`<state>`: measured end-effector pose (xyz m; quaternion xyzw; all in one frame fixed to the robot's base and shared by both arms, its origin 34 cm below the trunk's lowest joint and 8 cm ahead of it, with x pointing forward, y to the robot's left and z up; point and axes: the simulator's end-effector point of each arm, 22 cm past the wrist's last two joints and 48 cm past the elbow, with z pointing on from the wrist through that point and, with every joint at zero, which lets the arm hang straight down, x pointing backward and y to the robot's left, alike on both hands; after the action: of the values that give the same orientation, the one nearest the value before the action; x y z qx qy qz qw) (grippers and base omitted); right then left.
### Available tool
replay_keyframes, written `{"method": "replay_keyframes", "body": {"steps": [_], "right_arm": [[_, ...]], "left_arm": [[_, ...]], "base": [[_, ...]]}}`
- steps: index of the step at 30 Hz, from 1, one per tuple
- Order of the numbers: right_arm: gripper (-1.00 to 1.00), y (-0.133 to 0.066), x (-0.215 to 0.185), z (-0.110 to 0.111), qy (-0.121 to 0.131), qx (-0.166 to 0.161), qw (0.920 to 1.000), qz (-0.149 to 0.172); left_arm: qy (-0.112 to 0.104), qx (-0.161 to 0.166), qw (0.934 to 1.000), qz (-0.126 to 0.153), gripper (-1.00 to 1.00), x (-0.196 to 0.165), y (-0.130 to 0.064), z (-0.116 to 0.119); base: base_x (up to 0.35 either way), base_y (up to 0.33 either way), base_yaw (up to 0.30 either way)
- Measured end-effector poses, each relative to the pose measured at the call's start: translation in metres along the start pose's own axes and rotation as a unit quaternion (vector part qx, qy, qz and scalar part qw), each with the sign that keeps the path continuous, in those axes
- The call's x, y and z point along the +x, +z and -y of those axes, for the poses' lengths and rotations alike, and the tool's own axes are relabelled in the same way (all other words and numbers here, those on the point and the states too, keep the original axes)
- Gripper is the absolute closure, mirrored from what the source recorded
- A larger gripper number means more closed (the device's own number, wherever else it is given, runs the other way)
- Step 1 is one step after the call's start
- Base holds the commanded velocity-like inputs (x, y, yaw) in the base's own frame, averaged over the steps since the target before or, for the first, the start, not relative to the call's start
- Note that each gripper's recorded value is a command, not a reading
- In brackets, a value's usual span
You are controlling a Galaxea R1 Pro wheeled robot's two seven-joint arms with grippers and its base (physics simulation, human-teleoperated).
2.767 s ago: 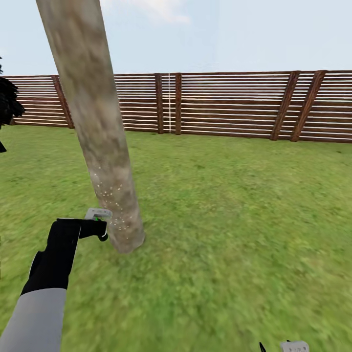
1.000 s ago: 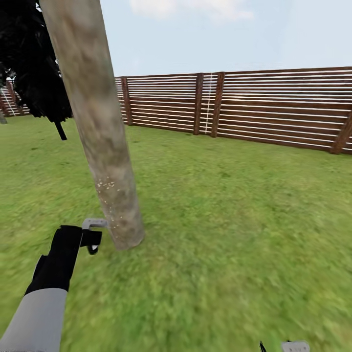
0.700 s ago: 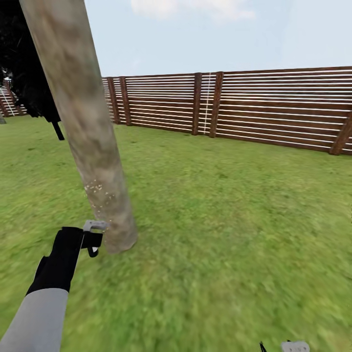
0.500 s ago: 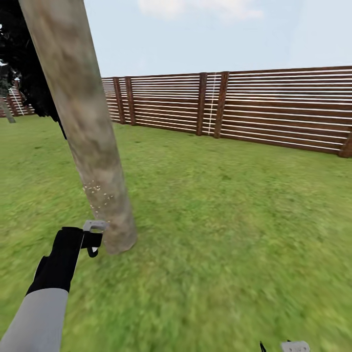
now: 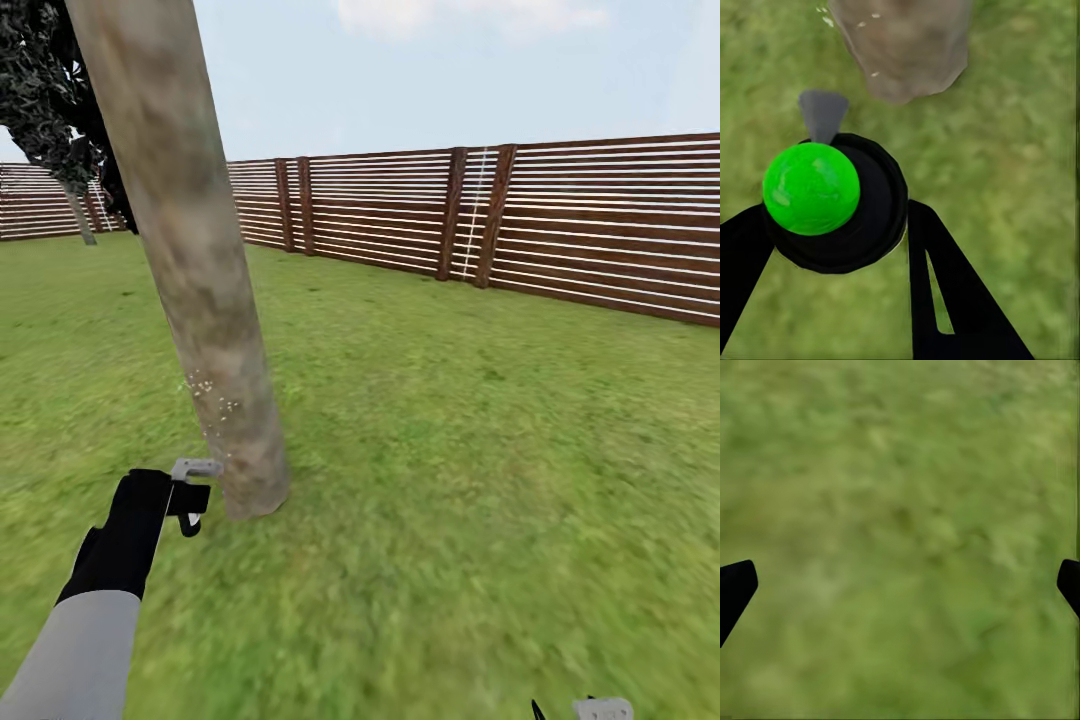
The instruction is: In the garden, pick up the pesticide atomizer on the floor and spray pesticide onto both trees until each tree trunk is fully covered.
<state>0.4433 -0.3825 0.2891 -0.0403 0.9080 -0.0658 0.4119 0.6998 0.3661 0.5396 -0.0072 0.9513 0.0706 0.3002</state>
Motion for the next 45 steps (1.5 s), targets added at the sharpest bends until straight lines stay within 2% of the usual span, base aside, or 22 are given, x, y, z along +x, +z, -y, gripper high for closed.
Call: {"method": "replay_keyframes", "body": {"steps": [8, 11, 16, 19, 24, 27, 29, 36, 45], "right_arm": [[-1.00, 0.000, 0.000, 0.000, 0.000, 0.000, 1.0000, 0.001], [-1.00, 0.000, 0.000, 0.000, 0.000, 0.000, 1.0000, 0.001], [-1.00, 0.000, 0.000, 0.000, 0.000, 0.000, 1.0000, 0.000], [-1.00, 0.000, 0.000, 0.000, 0.000, 0.000, 1.0000, 0.000], [-1.00, 0.000, 0.000, -0.001, 0.000, 0.000, 1.0000, 0.001], [-1.00, 0.000, 0.000, -0.002, 0.000, -0.001, 1.0000, 0.000], [-1.00, 0.000, 0.000, -0.003, 0.000, -0.001, 1.0000, 0.000], [-1.00, 0.000, 0.000, -0.003, 0.001, -0.001, 1.0000, 0.000], [-1.00, 0.000, 0.001, -0.004, 0.001, -0.002, 1.0000, 0.000]], "left_arm": [[-0.004, -0.003, 1.0000, 0.004, 1.00, -0.003, -0.002, -0.004], [-0.018, -0.006, 0.9998, 0.009, 1.00, -0.008, -0.006, -0.012], [-0.025, -0.007, 0.9994, 0.025, 1.00, -0.023, -0.013, -0.016], [-0.028, -0.007, 0.9987, 0.041, 1.00, -0.045, -0.020, -0.017], [-0.024, -0.006, 0.9983, 0.052, 1.00, -0.059, -0.026, -0.014], [-0.040, -0.007, 0.9965, 0.073, 1.00, -0.104, -0.048, -0.021], [-0.043, -0.005, 0.9960, 0.078, 1.00, -0.116, -0.054, -0.020], [-0.043, -0.017, 0.9936, 0.103, 1.00, -0.130, -0.070, -0.029], [-0.043, -0.019, 0.9939, 0.099, 1.00, -0.126, -0.068, -0.030]], "base": [[0.061, -0.264, 0.002], [-0.127, -0.260, 0.000], [-0.179, -0.247, 0.000], [-0.138, -0.202, 0.060], [-0.014, -0.020, 0.255], [0.000, 0.000, 0.278], [0.000, 0.000, 0.218], [0.123, -0.083, 0.016], [0.215, -0.195, 0.035]]}}
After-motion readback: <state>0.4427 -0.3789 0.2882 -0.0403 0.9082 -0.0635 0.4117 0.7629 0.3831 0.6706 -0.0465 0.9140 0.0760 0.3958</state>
